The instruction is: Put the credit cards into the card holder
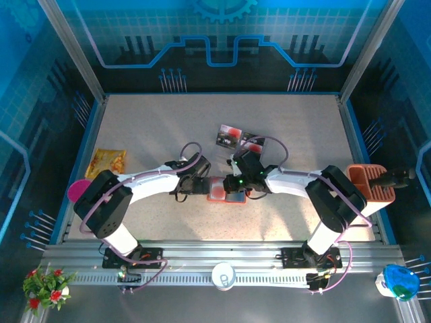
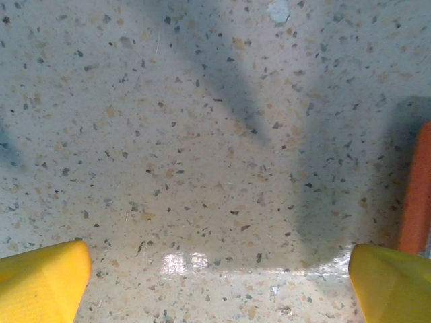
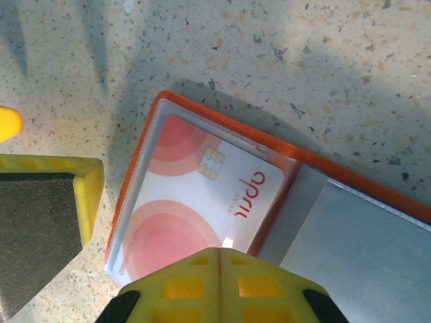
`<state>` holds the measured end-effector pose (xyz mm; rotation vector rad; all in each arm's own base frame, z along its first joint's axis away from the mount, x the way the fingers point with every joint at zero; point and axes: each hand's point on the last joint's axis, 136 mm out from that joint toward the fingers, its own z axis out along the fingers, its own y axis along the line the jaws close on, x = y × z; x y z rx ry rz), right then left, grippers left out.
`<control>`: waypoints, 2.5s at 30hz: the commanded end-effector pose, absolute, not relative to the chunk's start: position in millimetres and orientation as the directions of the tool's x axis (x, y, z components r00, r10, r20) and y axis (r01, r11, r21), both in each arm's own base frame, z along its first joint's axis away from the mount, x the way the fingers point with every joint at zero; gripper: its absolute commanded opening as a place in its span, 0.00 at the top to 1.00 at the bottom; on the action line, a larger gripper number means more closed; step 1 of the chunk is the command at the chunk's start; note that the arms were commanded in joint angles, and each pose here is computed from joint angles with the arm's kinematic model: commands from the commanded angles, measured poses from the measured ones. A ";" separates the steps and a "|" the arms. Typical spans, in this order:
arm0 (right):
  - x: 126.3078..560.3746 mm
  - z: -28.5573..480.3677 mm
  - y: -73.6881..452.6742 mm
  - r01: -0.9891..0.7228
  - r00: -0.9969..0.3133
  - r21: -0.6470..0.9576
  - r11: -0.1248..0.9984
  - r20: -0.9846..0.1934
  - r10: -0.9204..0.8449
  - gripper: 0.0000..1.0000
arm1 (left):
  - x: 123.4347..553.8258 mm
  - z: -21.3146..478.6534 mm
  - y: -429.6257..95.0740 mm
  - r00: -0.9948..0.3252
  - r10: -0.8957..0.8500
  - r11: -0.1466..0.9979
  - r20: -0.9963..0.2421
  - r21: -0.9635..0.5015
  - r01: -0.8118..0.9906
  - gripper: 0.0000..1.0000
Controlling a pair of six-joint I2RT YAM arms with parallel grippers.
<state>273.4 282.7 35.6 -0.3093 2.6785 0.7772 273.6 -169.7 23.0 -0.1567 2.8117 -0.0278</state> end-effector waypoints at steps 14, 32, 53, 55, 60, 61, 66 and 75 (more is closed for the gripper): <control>282.6 20.7 298.3 -0.324 -0.920 0.454 0.830 -0.357 -0.164 1.00 | 266.6 -7.2 -163.2 -0.964 -0.090 0.995 -0.249 0.025 -0.099 0.01; 288.3 48.9 300.3 -0.348 -0.903 0.459 0.818 -0.400 -0.160 1.00 | 266.2 5.4 -163.3 -0.957 -0.100 0.995 -0.272 0.000 -0.104 0.01; 289.2 35.1 289.9 -0.347 -0.904 0.396 0.850 -0.383 -0.190 1.00 | 280.1 10.0 -148.8 -0.951 -0.141 0.987 -0.274 0.036 -0.157 0.01; 288.1 33.0 290.8 -0.349 -0.904 0.394 0.850 -0.379 -0.195 1.00 | 280.9 8.0 -149.7 -0.955 -0.131 0.988 -0.267 0.042 -0.148 0.01; 283.2 25.8 296.3 -0.359 -0.907 0.391 0.847 -0.360 -0.218 1.00 | 283.6 5.2 -151.9 -0.960 -0.113 0.990 -0.258 0.054 -0.131 0.01; 282.5 25.3 298.2 -0.362 -0.907 0.393 0.845 -0.358 -0.222 1.00 | 283.6 4.2 -151.4 -0.960 -0.112 0.990 -0.256 0.057 -0.130 0.01; 277.9 20.6 304.4 -0.374 -0.907 0.389 0.842 -0.344 -0.243 1.00 | 283.2 0.9 -151.8 -0.963 -0.108 0.990 -0.249 0.061 -0.126 0.01; 275.9 31.0 307.8 -0.375 -0.906 0.410 0.831 -0.354 -0.234 1.00 | 283.7 3.6 -151.9 -0.961 -0.109 0.990 -0.254 0.056 -0.127 0.01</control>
